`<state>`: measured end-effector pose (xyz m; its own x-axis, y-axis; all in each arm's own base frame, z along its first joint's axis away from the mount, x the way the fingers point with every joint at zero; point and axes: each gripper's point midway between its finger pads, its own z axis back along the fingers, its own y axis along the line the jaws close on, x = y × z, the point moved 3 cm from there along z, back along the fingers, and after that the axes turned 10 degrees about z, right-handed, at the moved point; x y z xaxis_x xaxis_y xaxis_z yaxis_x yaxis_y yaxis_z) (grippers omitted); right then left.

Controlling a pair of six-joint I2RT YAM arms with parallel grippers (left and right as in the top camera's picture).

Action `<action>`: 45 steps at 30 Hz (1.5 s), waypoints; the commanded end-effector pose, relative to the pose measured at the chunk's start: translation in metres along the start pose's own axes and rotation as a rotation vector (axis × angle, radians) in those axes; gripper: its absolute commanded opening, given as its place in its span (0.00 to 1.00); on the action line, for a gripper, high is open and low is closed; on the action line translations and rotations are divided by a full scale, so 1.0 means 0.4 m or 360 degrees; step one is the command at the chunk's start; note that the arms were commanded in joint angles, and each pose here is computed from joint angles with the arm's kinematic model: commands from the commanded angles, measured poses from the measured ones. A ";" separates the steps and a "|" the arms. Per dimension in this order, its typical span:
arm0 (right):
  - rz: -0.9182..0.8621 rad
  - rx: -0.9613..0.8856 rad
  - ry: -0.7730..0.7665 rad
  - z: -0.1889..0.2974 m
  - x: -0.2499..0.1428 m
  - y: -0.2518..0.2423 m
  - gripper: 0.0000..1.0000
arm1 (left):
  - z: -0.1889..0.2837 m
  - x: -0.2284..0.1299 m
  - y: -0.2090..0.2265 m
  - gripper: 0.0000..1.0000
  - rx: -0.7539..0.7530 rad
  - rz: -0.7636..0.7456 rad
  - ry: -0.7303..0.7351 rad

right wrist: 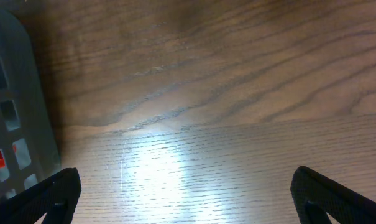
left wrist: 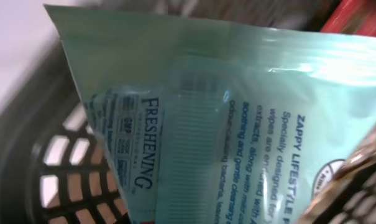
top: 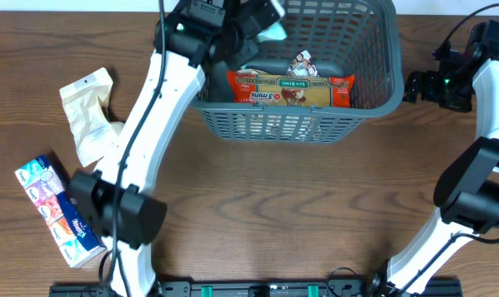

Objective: Pack container
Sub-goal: 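Carry the wipes packet into the basket and release it, then move the left gripper to the cream snack pouch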

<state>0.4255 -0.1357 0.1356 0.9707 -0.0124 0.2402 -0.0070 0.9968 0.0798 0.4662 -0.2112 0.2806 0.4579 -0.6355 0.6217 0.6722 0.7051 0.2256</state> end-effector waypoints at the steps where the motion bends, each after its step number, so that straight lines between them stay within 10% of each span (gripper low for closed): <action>1: 0.0014 0.0004 0.0024 -0.007 -0.009 -0.003 0.99 | -0.060 -0.069 0.076 0.06 0.0082 -0.0040 0.0160; 5: 0.0013 0.0007 0.0032 -0.007 -0.012 -0.002 0.99 | -0.092 -0.114 0.105 0.11 0.0077 0.0005 0.0238; 8: 0.0013 0.0007 0.0033 -0.007 -0.012 -0.002 0.99 | -0.091 -0.118 0.113 0.70 0.0083 0.0016 0.0242; 11: 0.0012 0.0007 0.0033 -0.007 -0.012 -0.002 0.99 | -0.091 -0.120 0.112 0.81 0.0080 0.0017 0.0246; 20: 0.0011 0.0010 0.0042 -0.007 -0.015 -0.001 0.99 | -0.023 -0.095 0.097 0.86 0.0099 0.0177 0.0201; 31: 0.0011 0.0011 0.0044 -0.007 -0.016 -0.001 0.99 | 0.435 -0.019 0.177 0.87 0.0547 0.0350 -0.0244; 45: 0.0010 0.0013 0.0048 -0.007 -0.017 0.000 0.99 | 0.626 -0.482 0.472 0.87 0.0942 0.1923 -0.0022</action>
<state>0.4218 -0.1343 0.1349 0.9748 -0.0140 0.2228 -0.0056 0.9962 0.0870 0.3548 0.1104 0.4128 0.6105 0.2647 0.7465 -0.3862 0.9224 -0.0112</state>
